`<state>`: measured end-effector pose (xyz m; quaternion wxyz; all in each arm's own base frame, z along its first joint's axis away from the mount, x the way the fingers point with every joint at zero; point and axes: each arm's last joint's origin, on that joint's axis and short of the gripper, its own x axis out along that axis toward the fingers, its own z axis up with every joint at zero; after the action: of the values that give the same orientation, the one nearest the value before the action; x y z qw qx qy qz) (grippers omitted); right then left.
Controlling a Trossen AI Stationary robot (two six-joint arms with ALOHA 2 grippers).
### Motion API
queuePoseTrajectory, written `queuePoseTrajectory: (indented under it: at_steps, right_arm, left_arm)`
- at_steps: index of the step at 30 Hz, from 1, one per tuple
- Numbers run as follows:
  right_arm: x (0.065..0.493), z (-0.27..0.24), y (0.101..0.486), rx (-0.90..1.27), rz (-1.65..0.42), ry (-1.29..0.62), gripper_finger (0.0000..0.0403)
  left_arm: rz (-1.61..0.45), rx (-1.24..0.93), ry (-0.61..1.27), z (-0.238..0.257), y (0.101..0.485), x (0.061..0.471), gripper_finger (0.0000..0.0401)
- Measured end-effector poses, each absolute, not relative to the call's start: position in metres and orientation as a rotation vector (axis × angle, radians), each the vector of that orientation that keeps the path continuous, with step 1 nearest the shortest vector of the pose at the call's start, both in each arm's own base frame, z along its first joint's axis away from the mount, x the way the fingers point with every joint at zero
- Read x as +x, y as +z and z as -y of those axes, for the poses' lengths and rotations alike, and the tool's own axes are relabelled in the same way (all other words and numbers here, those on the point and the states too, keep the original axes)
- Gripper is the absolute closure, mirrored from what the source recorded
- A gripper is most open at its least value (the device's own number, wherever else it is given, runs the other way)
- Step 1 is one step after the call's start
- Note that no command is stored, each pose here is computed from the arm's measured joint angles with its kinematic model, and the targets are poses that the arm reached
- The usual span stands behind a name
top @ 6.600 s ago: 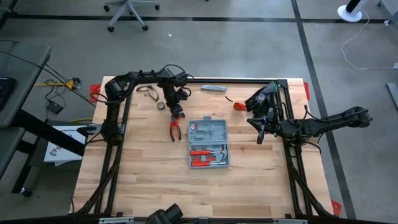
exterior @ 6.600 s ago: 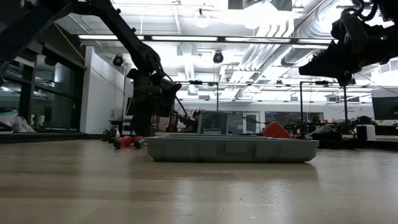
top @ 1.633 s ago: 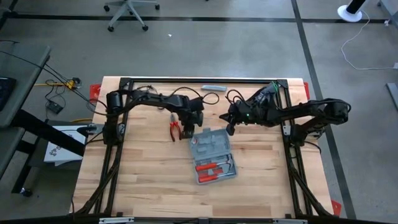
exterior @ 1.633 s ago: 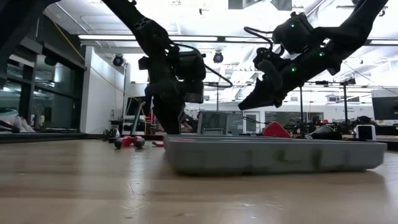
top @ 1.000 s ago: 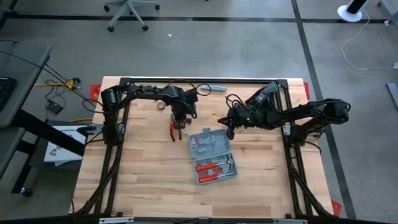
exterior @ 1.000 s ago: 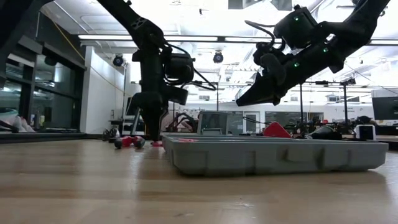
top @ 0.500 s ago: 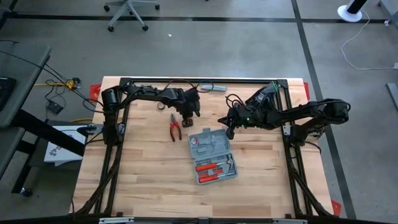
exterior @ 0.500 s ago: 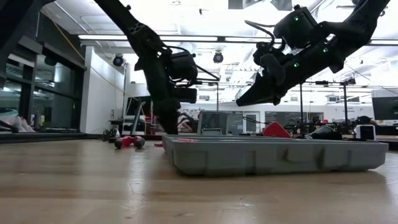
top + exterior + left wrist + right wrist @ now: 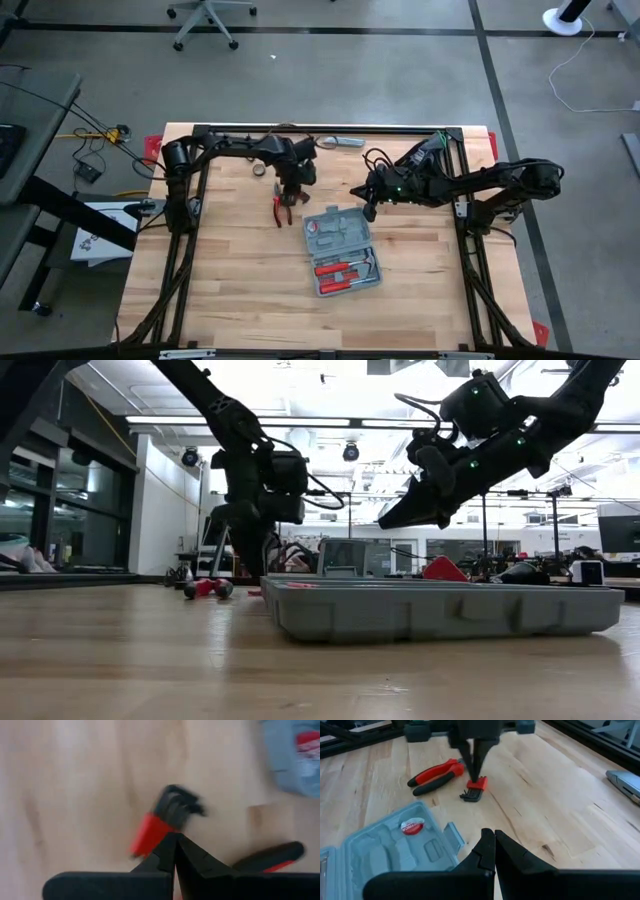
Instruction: Prefit tool cases
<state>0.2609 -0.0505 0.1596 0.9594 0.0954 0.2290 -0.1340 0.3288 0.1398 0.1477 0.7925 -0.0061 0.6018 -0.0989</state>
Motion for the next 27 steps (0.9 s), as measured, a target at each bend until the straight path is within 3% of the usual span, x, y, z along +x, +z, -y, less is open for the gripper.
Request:
queuePoseTrajectory:
  at_steps: [7, 17, 27]
  right_arm:
    - [0.261, 0.05, 0.159, 0.196, -0.465, -0.272, 0.0403]
    - [0.261, 0.05, 0.159, 0.197, -0.472, -0.272, 0.0403]
    - [0.26, 0.05, 0.158, 0.206, -0.477, -0.277, 0.0403]
  left_arm:
    - [-1.285, 0.049, -0.273, -0.117, 0.146, 0.339, 0.0401]
    - [-1.297, -0.009, -0.168, -0.122, 0.124, 0.348, 0.0401]
    - [-1.131, 0.012, 0.144, -0.154, 0.129, 0.362, 0.0401]
